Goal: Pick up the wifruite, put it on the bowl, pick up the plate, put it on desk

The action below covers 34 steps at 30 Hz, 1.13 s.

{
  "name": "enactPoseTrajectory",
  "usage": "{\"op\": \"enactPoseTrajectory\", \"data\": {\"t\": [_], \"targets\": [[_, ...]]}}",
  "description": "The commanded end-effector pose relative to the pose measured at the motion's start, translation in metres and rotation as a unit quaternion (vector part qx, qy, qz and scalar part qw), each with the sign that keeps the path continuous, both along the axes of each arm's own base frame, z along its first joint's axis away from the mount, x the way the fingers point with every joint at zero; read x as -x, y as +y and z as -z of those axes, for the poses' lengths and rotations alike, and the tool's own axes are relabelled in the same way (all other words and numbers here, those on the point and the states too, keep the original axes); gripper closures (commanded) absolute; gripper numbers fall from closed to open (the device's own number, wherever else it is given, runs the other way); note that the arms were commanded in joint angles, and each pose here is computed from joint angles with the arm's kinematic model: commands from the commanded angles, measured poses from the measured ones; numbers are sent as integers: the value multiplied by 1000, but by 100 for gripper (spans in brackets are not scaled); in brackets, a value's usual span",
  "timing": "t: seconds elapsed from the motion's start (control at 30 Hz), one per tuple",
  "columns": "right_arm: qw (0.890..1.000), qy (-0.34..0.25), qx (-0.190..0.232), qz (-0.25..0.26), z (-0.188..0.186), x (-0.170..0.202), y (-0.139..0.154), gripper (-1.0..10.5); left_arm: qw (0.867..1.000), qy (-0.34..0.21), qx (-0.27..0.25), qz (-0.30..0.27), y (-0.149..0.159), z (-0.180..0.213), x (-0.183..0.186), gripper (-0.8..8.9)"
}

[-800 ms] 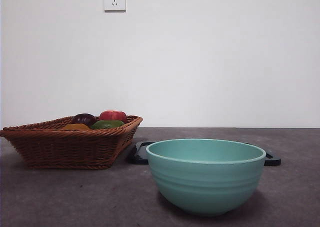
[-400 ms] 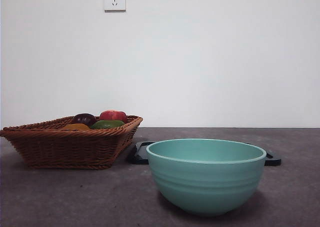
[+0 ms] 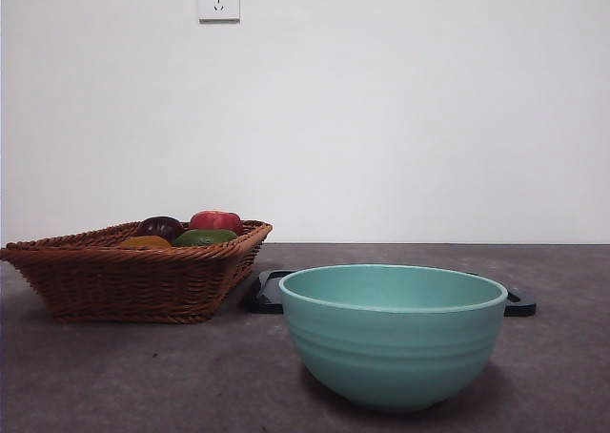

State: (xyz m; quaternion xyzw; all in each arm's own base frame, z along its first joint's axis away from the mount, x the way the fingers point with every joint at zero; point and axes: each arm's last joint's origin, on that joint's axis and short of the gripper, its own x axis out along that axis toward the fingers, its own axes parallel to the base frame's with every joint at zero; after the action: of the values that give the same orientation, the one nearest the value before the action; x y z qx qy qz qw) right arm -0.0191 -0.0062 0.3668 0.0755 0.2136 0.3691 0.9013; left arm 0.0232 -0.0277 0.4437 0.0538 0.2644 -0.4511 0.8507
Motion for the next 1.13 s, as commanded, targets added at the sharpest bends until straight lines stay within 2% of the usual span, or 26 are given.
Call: {"op": "enactPoseTrajectory", "data": {"t": [0.03,0.7,0.93,1.03,1.13], "targets": [[1000,-8,-9,0,-4,2,-1,937,1000,-14,3,9,0,-4,1,804],[1000,-8,-9,0,-4,2,-2,937,1000,-14,3,-6,1,-4,0,804],[1000,-8,-9,0,-4,2,-1,937,993,5,4,-115,2,12,-16,804],[1000,-8,-9,0,-4,2,-1,937,987,-31,18,-154,1,34,-35,804],[1000,-8,-9,0,-4,2,-1,937,975,-103,49,-192,2,72,-56,804]]}}
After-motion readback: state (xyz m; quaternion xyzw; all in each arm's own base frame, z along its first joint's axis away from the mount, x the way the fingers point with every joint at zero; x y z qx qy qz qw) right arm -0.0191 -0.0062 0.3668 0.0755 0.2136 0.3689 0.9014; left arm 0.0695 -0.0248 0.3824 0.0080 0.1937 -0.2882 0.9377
